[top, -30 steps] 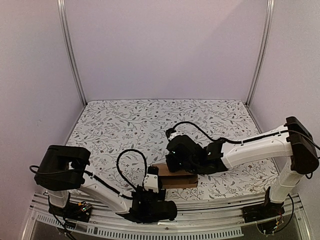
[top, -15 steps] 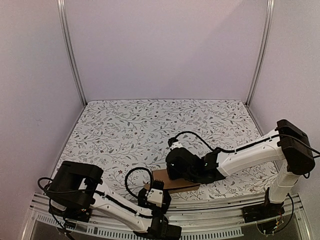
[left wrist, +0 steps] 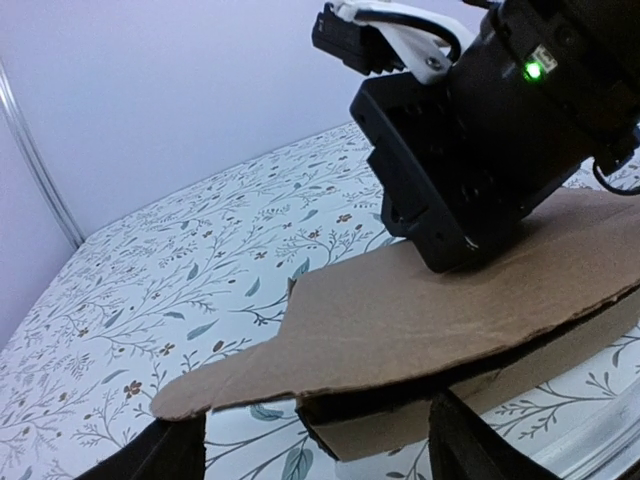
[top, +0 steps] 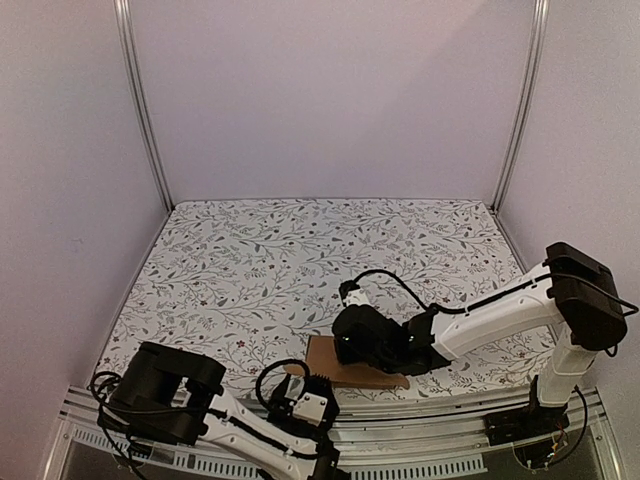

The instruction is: Fold the paper box

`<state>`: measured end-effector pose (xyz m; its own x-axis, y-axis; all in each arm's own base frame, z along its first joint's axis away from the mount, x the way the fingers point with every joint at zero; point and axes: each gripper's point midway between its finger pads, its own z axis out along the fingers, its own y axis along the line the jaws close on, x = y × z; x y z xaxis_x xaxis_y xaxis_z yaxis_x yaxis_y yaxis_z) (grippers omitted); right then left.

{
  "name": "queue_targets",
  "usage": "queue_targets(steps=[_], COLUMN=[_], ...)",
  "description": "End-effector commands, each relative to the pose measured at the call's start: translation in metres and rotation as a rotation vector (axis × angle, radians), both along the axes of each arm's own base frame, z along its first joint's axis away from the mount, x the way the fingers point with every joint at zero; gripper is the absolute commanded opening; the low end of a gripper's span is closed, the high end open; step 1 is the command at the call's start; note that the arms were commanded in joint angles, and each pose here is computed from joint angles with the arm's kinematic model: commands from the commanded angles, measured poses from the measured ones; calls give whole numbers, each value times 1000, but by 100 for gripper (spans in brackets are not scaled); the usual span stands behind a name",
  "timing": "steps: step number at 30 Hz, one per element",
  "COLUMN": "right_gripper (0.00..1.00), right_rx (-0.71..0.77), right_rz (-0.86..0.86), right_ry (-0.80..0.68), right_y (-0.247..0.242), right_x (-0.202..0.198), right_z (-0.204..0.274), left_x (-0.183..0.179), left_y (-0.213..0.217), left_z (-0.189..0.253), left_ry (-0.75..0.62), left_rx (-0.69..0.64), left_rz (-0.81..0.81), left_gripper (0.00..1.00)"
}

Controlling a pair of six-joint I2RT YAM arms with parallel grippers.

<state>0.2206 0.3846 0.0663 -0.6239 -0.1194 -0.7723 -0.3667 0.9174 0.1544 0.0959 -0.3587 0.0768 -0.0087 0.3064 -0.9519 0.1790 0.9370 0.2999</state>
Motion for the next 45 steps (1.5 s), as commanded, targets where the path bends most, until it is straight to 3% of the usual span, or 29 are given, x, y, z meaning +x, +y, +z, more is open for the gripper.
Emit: queue_targets(steps=[1,12,24,32,40,45], right_gripper=[0,0,0,0,0,0], right_rx=[-34,-66,-96,-88,-81,-77], right_rz=[-18,-75,-113,-110,-103,-104], right_ry=[7,-54,-62,-66,-72,-77], right_y=[-9,-12,-23,-22,-22,-22], right_x=[-5,-18,-23,-24,-27,-27], right_z=[-19,-41,-62,-60,-56,-52], left_x=[-2,-22,-30,-25,-9,7], left_y=[25,33,50,54,53,47], left_z=[36,44,90,116,133,123], left_ry=[-9,22,63,124,250,386], left_rx=[-185,-158,-158,-38,-4,-81], left_rz=[-29,-37,-68,-83,-141,-235], left_gripper=[76,82,86,92,96,96])
